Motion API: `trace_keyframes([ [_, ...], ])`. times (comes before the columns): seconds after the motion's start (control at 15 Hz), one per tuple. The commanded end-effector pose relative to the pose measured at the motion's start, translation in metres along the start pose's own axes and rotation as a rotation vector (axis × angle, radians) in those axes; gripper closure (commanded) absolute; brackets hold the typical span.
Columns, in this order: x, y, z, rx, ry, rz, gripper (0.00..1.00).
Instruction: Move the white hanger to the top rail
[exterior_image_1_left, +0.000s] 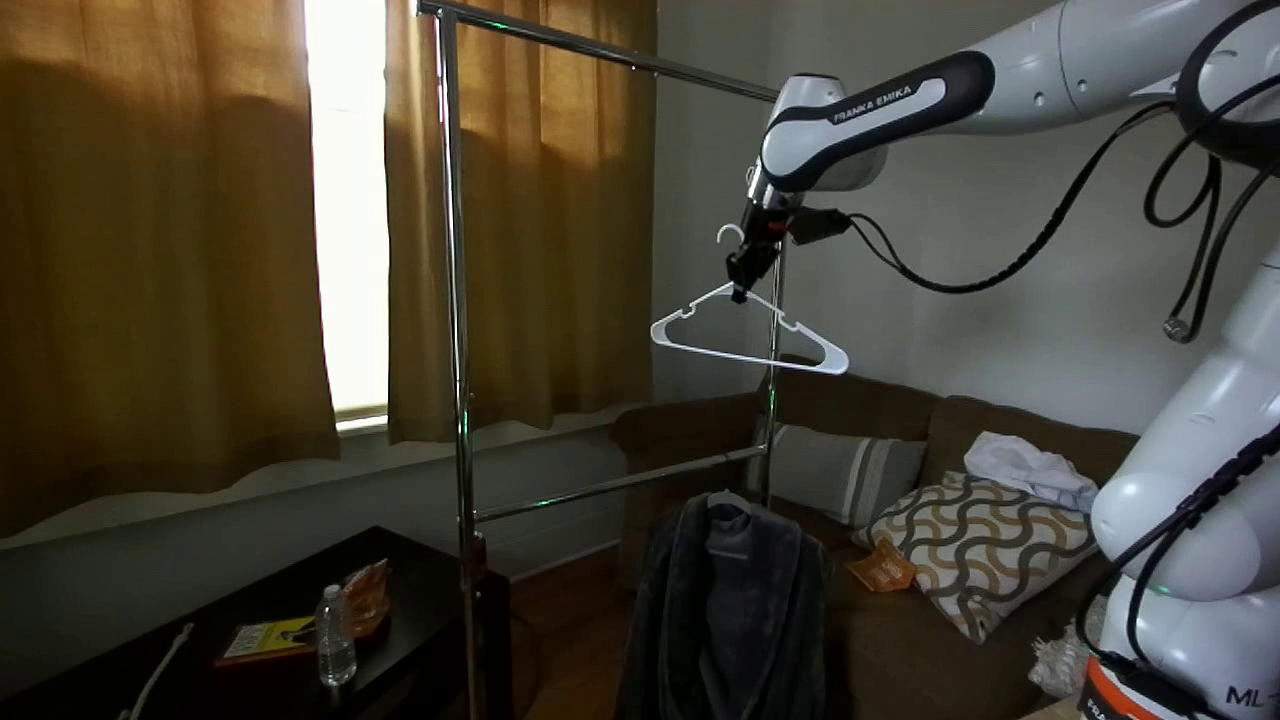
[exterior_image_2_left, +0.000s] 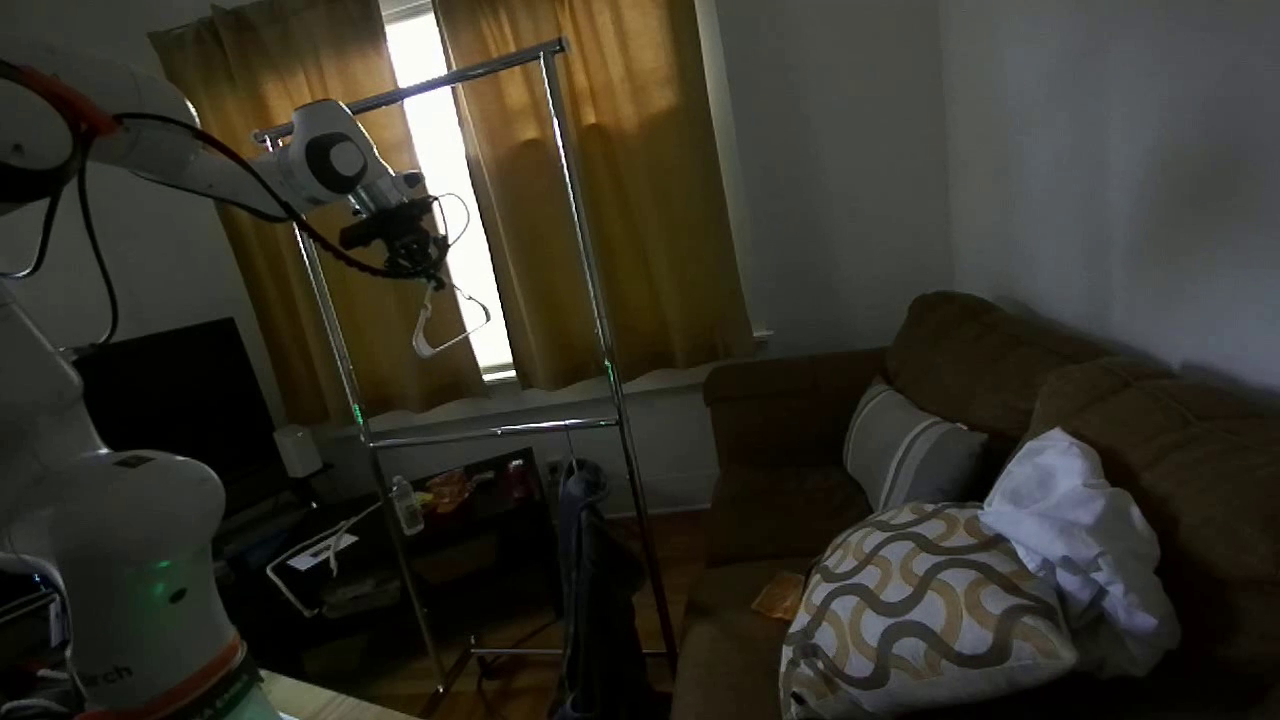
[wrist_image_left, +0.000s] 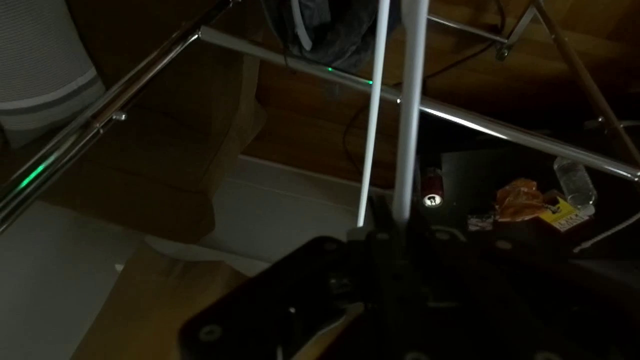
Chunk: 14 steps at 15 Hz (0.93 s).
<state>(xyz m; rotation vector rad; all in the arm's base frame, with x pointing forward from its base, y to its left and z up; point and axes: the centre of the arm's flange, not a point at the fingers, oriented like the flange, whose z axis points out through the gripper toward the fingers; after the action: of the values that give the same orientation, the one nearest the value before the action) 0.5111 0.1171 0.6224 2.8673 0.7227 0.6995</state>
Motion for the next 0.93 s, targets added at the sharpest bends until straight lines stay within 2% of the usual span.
trace_keyframes([
  [0.0,0.033,0.009,-0.029,-0.04,0.018,0.01,0.98],
  [0.33,0.074,0.015,-0.067,-0.081,0.103,-0.01,0.98],
  [0.4,0.049,0.014,-0.058,-0.066,0.103,-0.005,0.98],
  [0.47,0.054,0.014,-0.062,-0.068,0.115,-0.006,0.92],
  [0.87,0.054,0.015,-0.059,-0.066,0.109,-0.005,0.92],
])
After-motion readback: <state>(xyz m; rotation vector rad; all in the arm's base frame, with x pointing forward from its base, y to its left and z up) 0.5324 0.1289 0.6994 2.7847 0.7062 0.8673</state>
